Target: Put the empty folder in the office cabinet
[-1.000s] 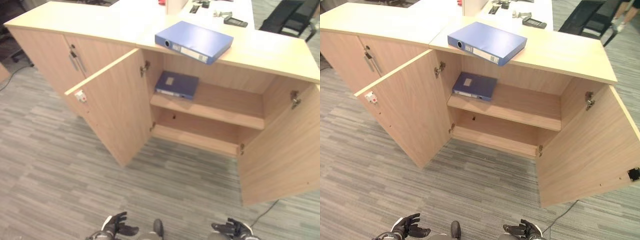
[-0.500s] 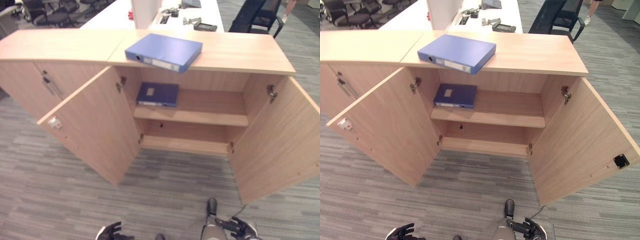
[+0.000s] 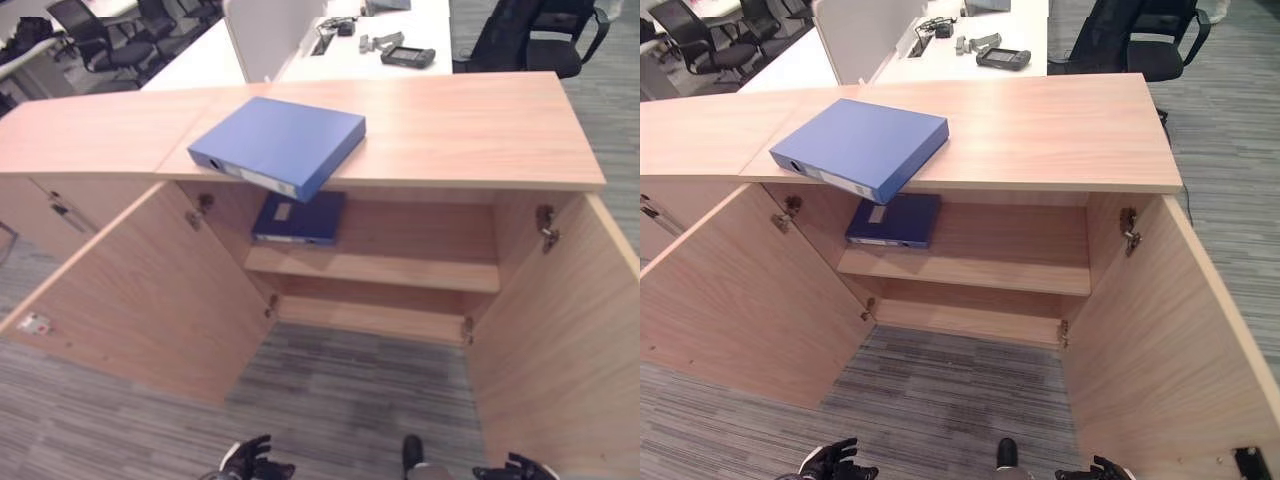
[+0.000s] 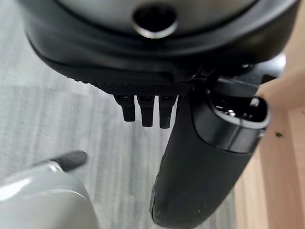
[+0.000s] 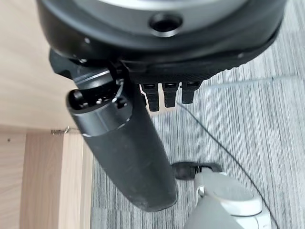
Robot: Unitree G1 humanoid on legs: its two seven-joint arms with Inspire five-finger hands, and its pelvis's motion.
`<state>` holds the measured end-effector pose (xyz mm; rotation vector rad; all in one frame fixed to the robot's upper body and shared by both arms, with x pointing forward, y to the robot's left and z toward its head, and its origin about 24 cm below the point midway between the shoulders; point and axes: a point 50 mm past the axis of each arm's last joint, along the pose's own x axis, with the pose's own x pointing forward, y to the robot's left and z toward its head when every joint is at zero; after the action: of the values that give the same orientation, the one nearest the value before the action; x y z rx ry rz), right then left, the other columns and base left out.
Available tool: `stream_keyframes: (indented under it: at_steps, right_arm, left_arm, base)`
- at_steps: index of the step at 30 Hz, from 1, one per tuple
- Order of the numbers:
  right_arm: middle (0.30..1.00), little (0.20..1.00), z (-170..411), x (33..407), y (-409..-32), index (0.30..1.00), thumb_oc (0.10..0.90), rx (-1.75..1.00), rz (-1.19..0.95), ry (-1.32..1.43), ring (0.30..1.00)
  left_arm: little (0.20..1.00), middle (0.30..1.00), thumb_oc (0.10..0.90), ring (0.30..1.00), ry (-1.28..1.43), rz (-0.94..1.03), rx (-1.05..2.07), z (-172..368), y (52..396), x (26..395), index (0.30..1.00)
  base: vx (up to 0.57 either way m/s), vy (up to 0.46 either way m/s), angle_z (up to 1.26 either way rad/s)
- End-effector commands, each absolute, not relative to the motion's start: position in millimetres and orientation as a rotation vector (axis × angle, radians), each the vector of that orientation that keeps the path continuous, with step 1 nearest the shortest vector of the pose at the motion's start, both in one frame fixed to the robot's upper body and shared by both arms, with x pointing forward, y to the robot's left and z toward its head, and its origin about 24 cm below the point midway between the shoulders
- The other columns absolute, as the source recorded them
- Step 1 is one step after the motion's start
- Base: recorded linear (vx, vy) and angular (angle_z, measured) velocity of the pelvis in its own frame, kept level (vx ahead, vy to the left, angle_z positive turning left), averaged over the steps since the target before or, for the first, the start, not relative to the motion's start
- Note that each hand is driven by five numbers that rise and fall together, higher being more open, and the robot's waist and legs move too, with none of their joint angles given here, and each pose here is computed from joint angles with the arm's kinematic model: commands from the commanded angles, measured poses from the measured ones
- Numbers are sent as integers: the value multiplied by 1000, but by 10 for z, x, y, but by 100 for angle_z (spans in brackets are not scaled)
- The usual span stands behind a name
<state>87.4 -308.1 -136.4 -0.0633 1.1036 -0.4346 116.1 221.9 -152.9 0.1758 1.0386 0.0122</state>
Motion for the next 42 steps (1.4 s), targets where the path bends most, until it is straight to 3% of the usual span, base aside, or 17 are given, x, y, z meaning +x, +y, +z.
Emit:
stream_keyframes:
  at_steps: [1, 13, 23, 42]
  right_arm:
    - [900, 900, -1234, 1082, -3223, 900, 800, -95, -458, 1014, 900]
    - [900, 900, -1259, 1141, -3120, 900, 800, -84, -424, 996, 900]
    - [900, 900, -1400, 1038, -2872, 900, 800, -96, -322, 1071, 900]
    - [900, 900, -1438, 1254, -2567, 900, 800, -94, -212, 1037, 900]
  left_arm:
    - [900, 900, 800, 900, 867, 10, 261, -1280, 2431, 1565, 900]
    - [900, 900, 800, 900, 861, -34, 261, -1311, 2281, 1557, 900]
    - [900, 900, 800, 900, 949, -29, 322, -1390, 2376, 1423, 900]
    - [900, 900, 800, 900, 944, 57, 344, -1304, 2661, 1433, 900]
  base:
    - [233, -244, -12]
    - [279, 28, -1]
    - [284, 213, -44]
    - [23, 164, -29]
